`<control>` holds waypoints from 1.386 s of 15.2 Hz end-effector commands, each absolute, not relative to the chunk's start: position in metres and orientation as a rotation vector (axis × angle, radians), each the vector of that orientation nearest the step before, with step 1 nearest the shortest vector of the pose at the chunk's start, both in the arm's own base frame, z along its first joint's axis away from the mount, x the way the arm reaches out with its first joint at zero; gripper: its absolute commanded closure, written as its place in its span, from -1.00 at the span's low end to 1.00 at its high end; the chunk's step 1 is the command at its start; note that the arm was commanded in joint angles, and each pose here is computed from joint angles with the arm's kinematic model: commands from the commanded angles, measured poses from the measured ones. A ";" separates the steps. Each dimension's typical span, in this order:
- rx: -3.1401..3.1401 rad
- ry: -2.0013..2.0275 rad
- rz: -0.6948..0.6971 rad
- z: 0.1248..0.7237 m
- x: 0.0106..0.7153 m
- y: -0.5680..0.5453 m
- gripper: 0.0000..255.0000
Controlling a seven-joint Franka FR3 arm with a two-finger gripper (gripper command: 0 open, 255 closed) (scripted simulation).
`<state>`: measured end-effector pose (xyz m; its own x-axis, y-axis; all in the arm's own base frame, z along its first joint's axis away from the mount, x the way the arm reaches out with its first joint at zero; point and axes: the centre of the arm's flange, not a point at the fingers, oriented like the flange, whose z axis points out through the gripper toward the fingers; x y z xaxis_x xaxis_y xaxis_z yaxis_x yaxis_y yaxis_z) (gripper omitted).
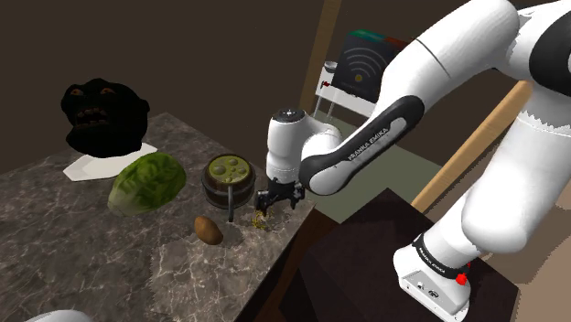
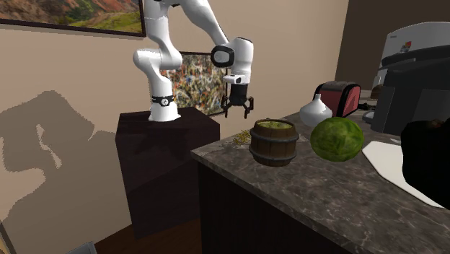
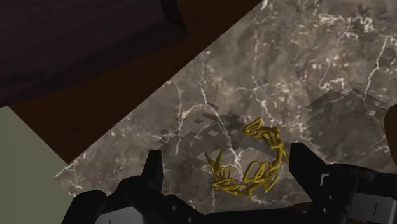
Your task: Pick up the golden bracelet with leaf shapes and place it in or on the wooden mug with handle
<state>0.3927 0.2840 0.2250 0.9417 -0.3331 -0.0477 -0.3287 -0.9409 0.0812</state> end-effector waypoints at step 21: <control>3.005 -0.560 -0.105 0.135 0.401 0.321 1.00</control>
<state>0.4007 0.3207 0.1346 0.9306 -0.3622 -0.0518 -0.3565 -0.9295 0.0944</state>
